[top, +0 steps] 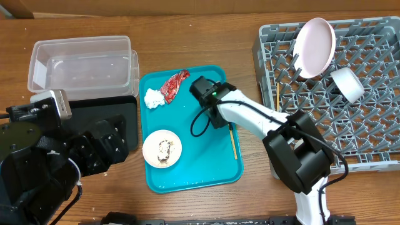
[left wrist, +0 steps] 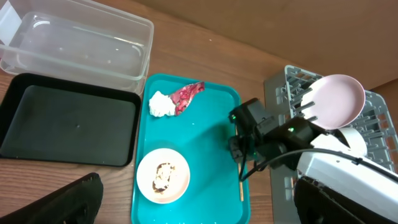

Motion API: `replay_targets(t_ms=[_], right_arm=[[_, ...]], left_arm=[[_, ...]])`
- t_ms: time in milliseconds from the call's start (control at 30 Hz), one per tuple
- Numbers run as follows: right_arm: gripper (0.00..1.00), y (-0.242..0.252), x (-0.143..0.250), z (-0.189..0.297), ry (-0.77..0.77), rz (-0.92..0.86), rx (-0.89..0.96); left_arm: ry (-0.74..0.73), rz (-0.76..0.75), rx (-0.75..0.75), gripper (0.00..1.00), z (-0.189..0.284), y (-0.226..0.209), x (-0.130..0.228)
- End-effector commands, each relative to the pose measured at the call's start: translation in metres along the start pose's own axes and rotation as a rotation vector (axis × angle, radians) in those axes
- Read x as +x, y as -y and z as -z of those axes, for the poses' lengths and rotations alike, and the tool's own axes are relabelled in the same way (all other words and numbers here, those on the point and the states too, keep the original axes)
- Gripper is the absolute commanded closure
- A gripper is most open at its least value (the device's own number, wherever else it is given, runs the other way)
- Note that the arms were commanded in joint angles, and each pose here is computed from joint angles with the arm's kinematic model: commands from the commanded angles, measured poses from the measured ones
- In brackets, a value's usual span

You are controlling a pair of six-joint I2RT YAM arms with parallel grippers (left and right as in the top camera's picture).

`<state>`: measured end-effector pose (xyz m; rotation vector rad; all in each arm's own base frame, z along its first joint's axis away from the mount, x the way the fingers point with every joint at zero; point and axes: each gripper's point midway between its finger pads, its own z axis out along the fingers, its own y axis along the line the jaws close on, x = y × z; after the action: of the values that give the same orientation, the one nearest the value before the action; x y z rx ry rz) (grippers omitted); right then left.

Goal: Sort waste into correct bins and load items into the dishwasher

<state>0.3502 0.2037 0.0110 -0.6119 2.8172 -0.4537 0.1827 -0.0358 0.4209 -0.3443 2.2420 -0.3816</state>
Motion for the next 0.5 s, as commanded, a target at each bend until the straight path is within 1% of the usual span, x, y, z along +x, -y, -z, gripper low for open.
replay_targets(t_ms=[0,67,200,233,300,333,400,467], right_arm=[[0.68,-0.015,-0.001,0.0,-0.004,-0.003,-0.055],[0.76,-0.023,-0.001,0.001,-0.008,-0.005,-0.099],[0.77,-0.024,-0.004,-0.001,0.003,-0.018,-0.117],[0.8,-0.024,-0.005,-0.002,0.009,-0.023,-0.119],[0.9,-0.022,-0.007,-0.005,0.017,-0.035,-0.123],[0.92,-0.023,-0.007,-0.007,0.018,-0.041,-0.137],[0.95,-0.031,-0.007,-0.009,0.014,-0.048,-0.2],[0.96,-0.039,-0.006,-0.009,0.006,-0.017,-0.265]], left_arm=[[0.009,-0.008,0.004,0.0,0.001,0.001,-0.002],[0.009,-0.008,0.004,0.0,0.001,0.001,-0.002],[0.009,-0.008,0.004,0.0,0.001,0.001,-0.002],[0.009,-0.008,0.004,0.0,0.001,0.001,-0.002],[0.009,-0.008,0.004,0.0,0.001,0.001,-0.002],[0.009,-0.008,0.004,0.0,0.001,0.001,-0.002],[0.009,-0.008,0.004,0.0,0.001,0.001,-0.002],[0.009,-0.008,0.004,0.0,0.001,0.001,-0.002]])
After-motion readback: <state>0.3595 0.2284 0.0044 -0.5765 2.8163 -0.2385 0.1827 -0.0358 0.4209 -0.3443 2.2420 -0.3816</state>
